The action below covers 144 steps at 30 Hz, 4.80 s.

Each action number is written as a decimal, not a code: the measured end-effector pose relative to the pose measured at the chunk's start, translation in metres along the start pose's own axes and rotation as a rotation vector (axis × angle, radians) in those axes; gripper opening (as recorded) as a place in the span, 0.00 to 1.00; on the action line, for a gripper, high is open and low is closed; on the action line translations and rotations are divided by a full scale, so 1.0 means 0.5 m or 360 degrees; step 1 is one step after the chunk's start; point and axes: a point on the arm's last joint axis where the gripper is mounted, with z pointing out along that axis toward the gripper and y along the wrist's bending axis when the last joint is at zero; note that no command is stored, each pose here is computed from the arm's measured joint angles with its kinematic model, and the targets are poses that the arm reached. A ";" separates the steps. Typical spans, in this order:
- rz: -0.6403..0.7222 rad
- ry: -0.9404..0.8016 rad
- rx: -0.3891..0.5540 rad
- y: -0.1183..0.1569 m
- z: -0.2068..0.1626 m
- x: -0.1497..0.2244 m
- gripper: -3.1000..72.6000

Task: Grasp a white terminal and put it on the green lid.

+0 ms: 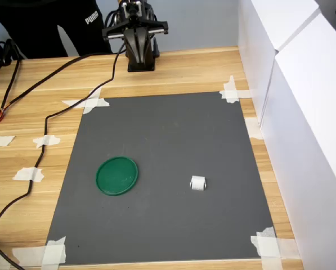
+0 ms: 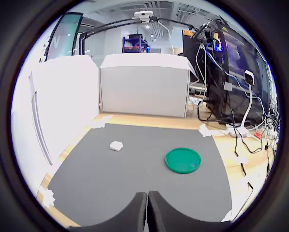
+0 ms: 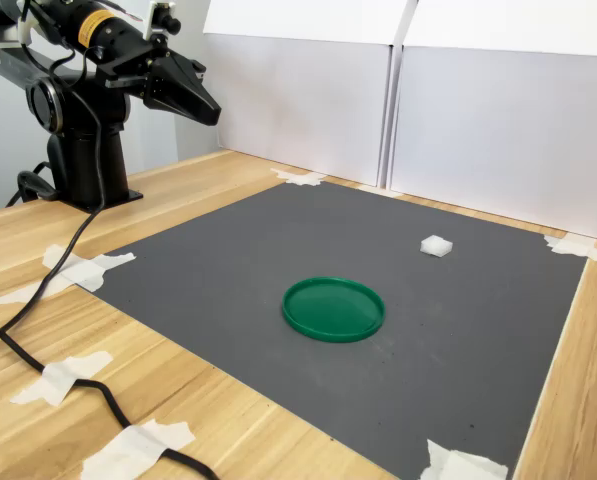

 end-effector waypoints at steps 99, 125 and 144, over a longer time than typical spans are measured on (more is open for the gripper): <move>-0.1042 0.1309 -0.0758 0.147 0.586 -0.334 0.74; -0.0969 0.1551 -0.0837 0.171 0.672 -0.243 0.72; -0.0983 0.1632 -0.0740 0.166 0.704 -0.198 0.71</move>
